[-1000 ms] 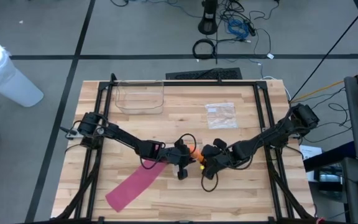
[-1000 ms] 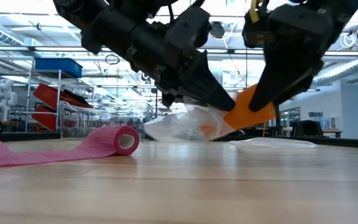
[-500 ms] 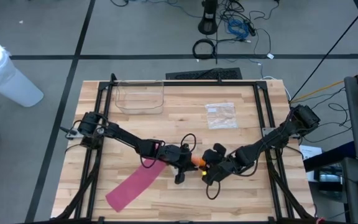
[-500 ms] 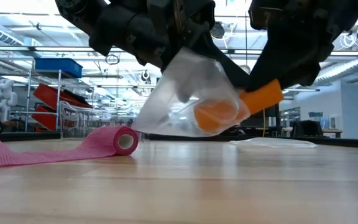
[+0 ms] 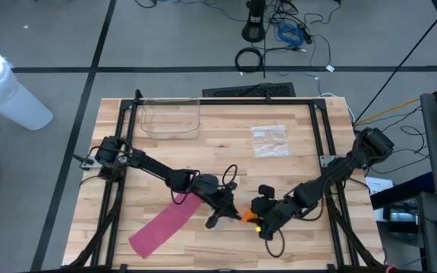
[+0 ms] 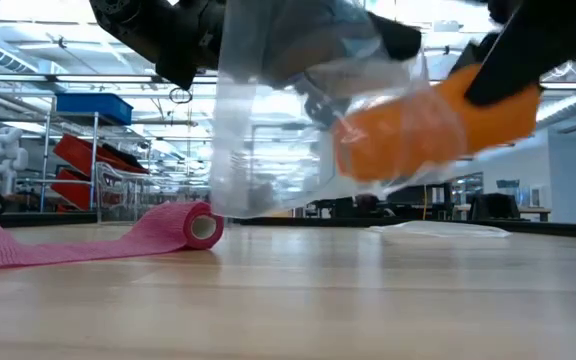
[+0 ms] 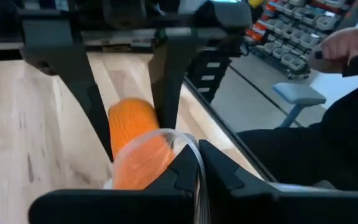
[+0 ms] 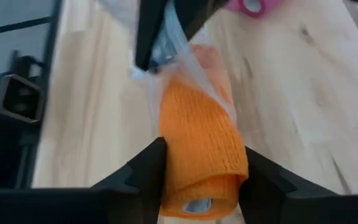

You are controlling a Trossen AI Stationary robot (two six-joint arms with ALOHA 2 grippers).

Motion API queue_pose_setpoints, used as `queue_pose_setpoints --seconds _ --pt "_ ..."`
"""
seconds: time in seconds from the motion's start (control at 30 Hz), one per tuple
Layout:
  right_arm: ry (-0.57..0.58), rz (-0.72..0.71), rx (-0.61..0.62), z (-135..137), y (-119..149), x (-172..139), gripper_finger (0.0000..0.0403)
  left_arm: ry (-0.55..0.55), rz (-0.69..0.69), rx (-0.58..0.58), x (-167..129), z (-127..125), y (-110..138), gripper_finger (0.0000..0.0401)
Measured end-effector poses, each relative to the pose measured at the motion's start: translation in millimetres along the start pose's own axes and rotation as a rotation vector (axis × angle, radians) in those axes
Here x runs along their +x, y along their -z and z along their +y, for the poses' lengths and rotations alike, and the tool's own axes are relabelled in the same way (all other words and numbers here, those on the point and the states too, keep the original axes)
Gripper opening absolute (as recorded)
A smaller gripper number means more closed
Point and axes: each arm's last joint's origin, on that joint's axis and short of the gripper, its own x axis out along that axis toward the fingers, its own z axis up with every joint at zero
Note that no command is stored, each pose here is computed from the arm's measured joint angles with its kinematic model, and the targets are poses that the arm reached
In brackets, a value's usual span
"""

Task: Roll bandage
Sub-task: Put the rolled orange bandage into the transparent zip bag

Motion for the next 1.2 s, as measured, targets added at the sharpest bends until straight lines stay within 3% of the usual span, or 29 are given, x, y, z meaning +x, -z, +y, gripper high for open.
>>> queue_pose_setpoints --seconds 0.2,0.5,0.73,1.0,1.2 --pt "0.023 -0.143 -0.049 7.5 -7.9 -15.8 0.0161 -0.023 0.011 -0.001 -2.0 5.9 0.5 0.0015" --pt "-0.003 -0.159 -0.111 12.3 -7.6 -23.8 0.0162 0.031 -0.015 0.085 -3.0 6.4 -2.8 0.0015" --pt "-0.062 -0.231 -0.214 19.0 -12.6 -55.0 0.0162 0.111 -0.081 0.147 -3.7 3.5 -10.0 0.0015" --pt "-0.104 -0.381 -0.245 18.4 -25.2 -97.3 0.0162 0.145 -0.168 0.219 -5.0 0.9 -18.9 0.0015" --pt "-0.122 -0.404 -0.238 17.6 -27.5 -105.6 0.0162 0.145 -0.208 0.247 -6.6 2.3 -22.8 0.0015"
